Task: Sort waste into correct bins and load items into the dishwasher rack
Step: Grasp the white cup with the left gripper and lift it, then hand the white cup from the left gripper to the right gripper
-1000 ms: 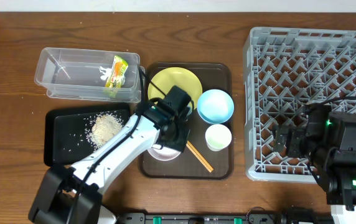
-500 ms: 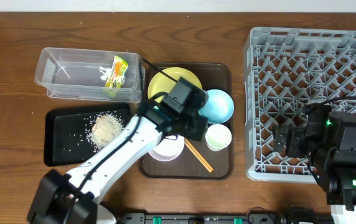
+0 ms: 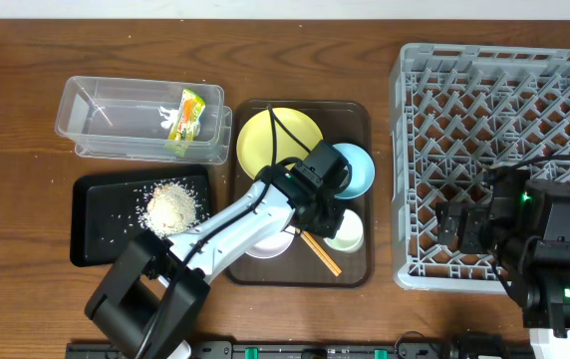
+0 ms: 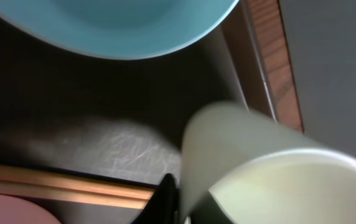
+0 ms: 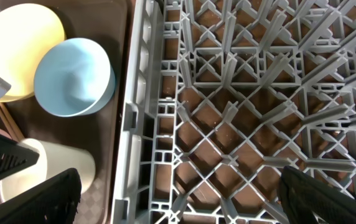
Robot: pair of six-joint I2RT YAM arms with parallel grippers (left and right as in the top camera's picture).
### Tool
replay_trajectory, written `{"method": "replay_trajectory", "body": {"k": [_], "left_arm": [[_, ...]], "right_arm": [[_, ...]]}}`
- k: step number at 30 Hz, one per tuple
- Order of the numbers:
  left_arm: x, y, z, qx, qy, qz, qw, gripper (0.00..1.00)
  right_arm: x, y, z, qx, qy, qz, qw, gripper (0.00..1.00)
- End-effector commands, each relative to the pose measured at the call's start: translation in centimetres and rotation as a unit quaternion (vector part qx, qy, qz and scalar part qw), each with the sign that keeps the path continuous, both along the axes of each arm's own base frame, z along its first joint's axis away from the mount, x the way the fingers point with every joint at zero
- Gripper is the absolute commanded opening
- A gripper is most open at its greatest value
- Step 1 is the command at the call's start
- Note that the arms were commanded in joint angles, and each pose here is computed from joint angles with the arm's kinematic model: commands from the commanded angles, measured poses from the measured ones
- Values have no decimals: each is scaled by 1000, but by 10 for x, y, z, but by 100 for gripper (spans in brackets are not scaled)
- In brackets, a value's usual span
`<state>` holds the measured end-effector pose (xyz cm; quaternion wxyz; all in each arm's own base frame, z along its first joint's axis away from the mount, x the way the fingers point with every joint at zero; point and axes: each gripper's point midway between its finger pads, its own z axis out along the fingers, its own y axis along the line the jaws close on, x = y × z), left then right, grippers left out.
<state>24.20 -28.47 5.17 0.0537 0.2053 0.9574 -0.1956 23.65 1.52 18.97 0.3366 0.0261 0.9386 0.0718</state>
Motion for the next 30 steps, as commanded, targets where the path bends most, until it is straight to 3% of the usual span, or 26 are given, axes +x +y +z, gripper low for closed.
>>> {"method": "replay_trajectory", "body": {"k": [1, 5, 9, 16, 23, 30], "left_arm": [[8, 9, 6, 4, -10, 14, 1000, 6], [20, 24, 29, -14, -22, 41, 999, 6], [38, 36, 68, -74, -40, 87, 993, 6], [79, 40, 125, -258, 8, 178, 949, 6], [75, 10, 155, -404, 132, 119, 897, 6], [54, -2, 172, -451, 194, 53, 869, 6]], "right_arm": [[0, 4, 4, 5, -5, 5, 1000, 99], [0, 4, 5, 4, -5, 5, 1000, 99], [7, 3, 10, 2, -24, 3, 1000, 99], [18, 34, 31, 65, -70, 70, 993, 99], [-7, 98, 38, 181, -60, 260, 947, 99], [-11, 122, 37, 226, -68, 365, 901, 99]]}}
